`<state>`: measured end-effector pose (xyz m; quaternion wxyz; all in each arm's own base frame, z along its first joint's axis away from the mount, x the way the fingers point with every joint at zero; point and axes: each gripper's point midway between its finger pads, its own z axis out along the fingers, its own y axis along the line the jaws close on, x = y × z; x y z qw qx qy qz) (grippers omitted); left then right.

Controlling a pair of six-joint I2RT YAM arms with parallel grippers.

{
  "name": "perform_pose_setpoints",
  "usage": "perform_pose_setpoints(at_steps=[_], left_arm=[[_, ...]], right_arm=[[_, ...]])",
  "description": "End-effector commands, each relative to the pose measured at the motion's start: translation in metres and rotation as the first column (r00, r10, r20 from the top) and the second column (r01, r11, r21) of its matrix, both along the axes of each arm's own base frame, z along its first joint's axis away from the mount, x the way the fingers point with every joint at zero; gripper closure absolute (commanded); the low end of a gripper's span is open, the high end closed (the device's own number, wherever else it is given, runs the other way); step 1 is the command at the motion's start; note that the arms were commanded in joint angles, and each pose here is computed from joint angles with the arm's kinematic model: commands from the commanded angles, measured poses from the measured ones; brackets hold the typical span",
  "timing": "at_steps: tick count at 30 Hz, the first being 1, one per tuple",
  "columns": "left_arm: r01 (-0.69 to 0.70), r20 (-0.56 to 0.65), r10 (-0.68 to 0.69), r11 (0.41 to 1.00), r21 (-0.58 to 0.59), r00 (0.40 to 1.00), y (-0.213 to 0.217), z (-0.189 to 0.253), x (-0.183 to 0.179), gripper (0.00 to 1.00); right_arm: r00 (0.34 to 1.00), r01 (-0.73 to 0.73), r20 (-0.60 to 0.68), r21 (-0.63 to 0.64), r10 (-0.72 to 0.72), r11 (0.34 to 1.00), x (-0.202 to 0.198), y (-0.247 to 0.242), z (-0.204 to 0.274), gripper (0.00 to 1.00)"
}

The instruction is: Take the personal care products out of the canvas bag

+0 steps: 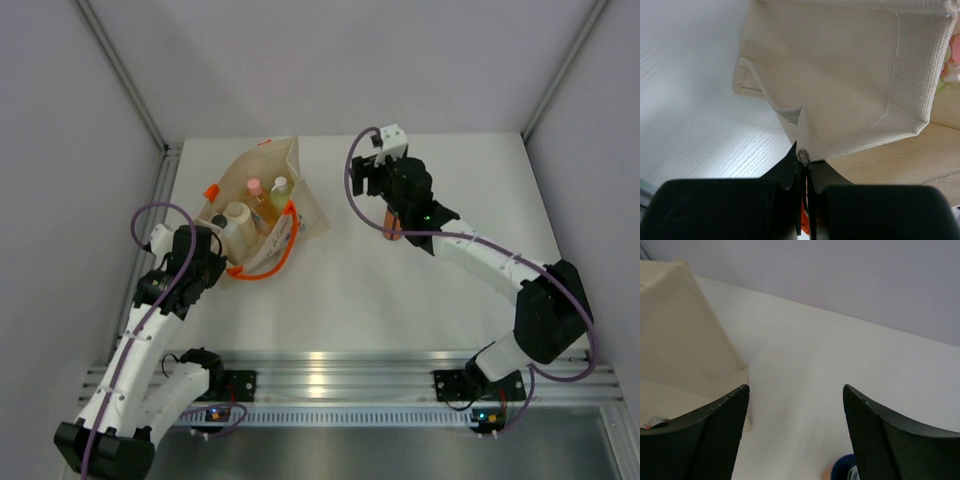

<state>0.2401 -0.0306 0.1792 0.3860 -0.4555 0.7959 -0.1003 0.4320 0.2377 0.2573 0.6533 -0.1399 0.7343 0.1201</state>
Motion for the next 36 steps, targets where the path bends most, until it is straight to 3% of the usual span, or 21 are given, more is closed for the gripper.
perform_pose_setpoints(at_steps=[1, 5, 10, 15, 23, 36], left_arm=[[-0.002, -0.028, 0.001, 1.000, -0.011, 1.000, 0.000, 0.000, -0.008, 1.00], [-0.031, 0.002, 0.032, 0.999, -0.015, 1.000, 0.004, 0.006, -0.009, 1.00], [-0.070, 0.029, 0.071, 0.997, -0.033, 0.997, 0.007, 0.011, -0.008, 1.00], [-0.119, 0.061, 0.122, 0.991, -0.054, 0.991, 0.011, 0.016, -0.008, 1.00], [-0.169, 0.089, 0.177, 0.982, -0.089, 0.980, 0.015, 0.021, -0.008, 1.00], [-0.203, 0.165, 0.212, 0.976, -0.073, 0.963, 0.027, 0.038, -0.013, 1.00]], right_arm=[[0.996, -0.091, 0.019, 0.000, 0.091, 0.996, -0.028, 0.035, 0.049, 0.26], [0.949, -0.314, -0.010, 0.058, 0.315, 0.948, -0.061, 0.101, 0.076, 0.26], [0.837, -0.545, -0.011, 0.077, 0.547, 0.835, -0.119, 0.179, 0.101, 0.29], [0.730, -0.679, -0.044, 0.067, 0.682, 0.731, -0.152, 0.243, 0.096, 0.30], [0.703, -0.697, -0.136, 0.064, 0.698, 0.714, -0.134, 0.304, 0.050, 0.32], [0.654, -0.735, -0.223, 0.038, 0.723, 0.677, -0.116, 0.340, -0.007, 0.28]])
